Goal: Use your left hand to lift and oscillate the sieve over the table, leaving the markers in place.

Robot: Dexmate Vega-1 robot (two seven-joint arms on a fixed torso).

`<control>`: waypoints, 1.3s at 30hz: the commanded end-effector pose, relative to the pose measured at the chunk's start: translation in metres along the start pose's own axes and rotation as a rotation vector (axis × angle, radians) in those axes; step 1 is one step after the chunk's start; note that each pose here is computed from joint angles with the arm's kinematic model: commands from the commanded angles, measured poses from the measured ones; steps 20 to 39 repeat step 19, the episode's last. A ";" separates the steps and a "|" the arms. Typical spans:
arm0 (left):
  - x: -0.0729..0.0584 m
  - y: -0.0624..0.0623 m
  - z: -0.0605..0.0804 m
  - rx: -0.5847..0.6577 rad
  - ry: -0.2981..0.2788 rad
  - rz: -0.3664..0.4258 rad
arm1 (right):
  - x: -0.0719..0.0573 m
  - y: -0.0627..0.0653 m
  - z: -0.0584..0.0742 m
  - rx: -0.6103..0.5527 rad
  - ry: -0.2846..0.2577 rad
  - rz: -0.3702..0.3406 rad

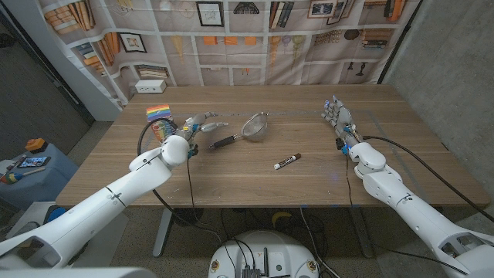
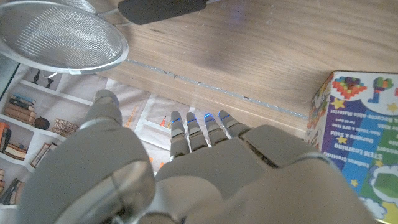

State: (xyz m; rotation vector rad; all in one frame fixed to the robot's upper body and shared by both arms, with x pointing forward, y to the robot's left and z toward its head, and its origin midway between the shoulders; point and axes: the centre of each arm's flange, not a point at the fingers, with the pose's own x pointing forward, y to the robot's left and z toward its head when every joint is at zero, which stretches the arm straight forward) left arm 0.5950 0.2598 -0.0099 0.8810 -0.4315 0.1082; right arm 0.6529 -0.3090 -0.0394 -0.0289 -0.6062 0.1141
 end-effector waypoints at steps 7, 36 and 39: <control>0.018 -0.007 -0.024 -0.300 -0.038 0.132 | 0.010 0.005 0.007 -0.024 -0.047 -0.003; 0.024 -0.016 -0.030 -0.488 -0.054 0.192 | 0.011 0.002 0.009 -0.031 -0.037 -0.007; 0.024 -0.016 -0.030 -0.488 -0.054 0.192 | 0.011 0.002 0.009 -0.031 -0.037 -0.007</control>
